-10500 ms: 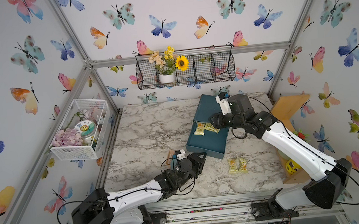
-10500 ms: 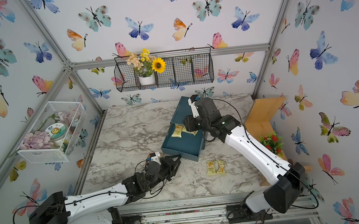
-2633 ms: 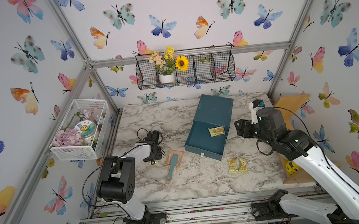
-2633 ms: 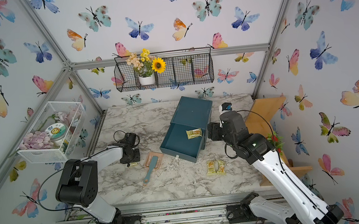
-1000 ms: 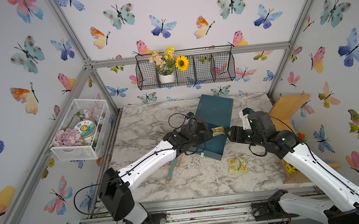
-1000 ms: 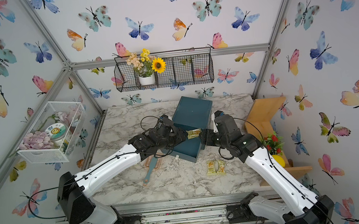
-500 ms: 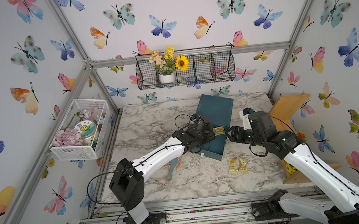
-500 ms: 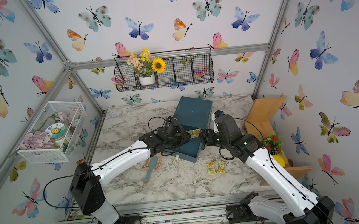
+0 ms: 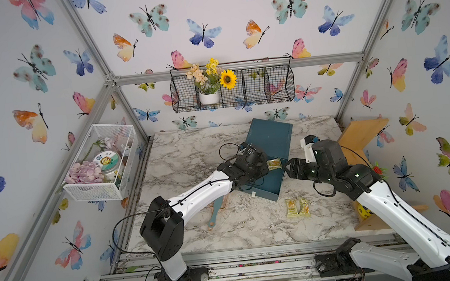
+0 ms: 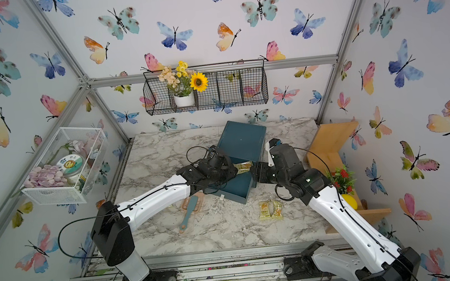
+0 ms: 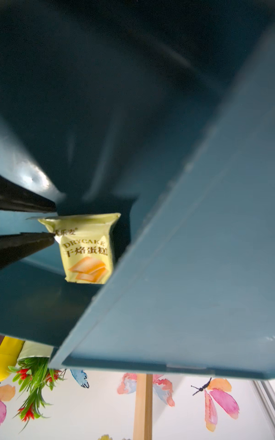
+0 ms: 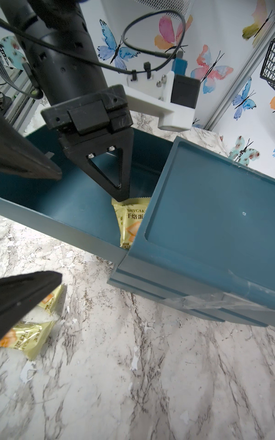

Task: Take the cookies out of the drawer
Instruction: Pick up the cookie from the drawer.

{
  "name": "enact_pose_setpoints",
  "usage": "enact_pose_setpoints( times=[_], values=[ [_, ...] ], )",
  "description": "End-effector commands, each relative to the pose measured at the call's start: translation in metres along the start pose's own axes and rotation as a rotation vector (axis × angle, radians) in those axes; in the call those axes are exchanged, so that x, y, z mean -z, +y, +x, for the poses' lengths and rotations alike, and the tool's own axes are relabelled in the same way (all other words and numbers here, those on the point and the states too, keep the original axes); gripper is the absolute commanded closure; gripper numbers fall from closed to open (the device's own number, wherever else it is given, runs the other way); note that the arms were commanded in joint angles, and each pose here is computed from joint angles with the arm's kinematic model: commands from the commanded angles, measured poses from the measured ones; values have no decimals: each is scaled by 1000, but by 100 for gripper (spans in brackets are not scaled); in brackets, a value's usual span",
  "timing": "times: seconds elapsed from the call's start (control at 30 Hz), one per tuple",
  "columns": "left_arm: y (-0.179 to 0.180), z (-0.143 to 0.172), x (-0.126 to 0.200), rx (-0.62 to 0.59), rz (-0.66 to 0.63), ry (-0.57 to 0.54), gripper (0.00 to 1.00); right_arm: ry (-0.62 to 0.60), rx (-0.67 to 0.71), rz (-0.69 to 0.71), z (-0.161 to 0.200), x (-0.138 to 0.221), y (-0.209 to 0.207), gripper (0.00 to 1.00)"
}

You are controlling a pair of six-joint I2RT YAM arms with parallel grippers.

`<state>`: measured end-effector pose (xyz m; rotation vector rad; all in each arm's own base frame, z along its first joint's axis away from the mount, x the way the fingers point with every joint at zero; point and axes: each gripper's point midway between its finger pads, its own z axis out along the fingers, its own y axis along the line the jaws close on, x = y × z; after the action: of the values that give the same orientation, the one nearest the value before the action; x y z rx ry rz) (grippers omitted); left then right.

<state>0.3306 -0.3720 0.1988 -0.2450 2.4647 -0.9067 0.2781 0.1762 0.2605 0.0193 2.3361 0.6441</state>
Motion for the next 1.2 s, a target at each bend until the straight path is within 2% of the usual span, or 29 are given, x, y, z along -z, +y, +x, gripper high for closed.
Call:
enact_pose_setpoints(
  times=[0.0,0.1,0.47,0.67,0.8,1.0,1.17],
  values=[
    [-7,-5,-3,-9,24,-2,82,-38,12,1,-10,8,2,35],
    [-8,-5,-5,-12,28,1,85,-38,14,1,-11,8,2,35],
    [-7,-4,-14,-15,29,16,84,-42,17,4,-12,9,2,35],
    [-10,-7,-14,-17,40,10,92,-43,16,5,-12,10,2,35],
    [-12,-10,-11,-16,51,-2,100,-44,17,5,-12,10,2,35],
    [-19,-16,3,-12,71,-28,100,-43,18,5,-12,10,2,35],
    [-21,-21,26,7,84,-55,100,-43,20,2,-12,10,2,35]
  ],
)
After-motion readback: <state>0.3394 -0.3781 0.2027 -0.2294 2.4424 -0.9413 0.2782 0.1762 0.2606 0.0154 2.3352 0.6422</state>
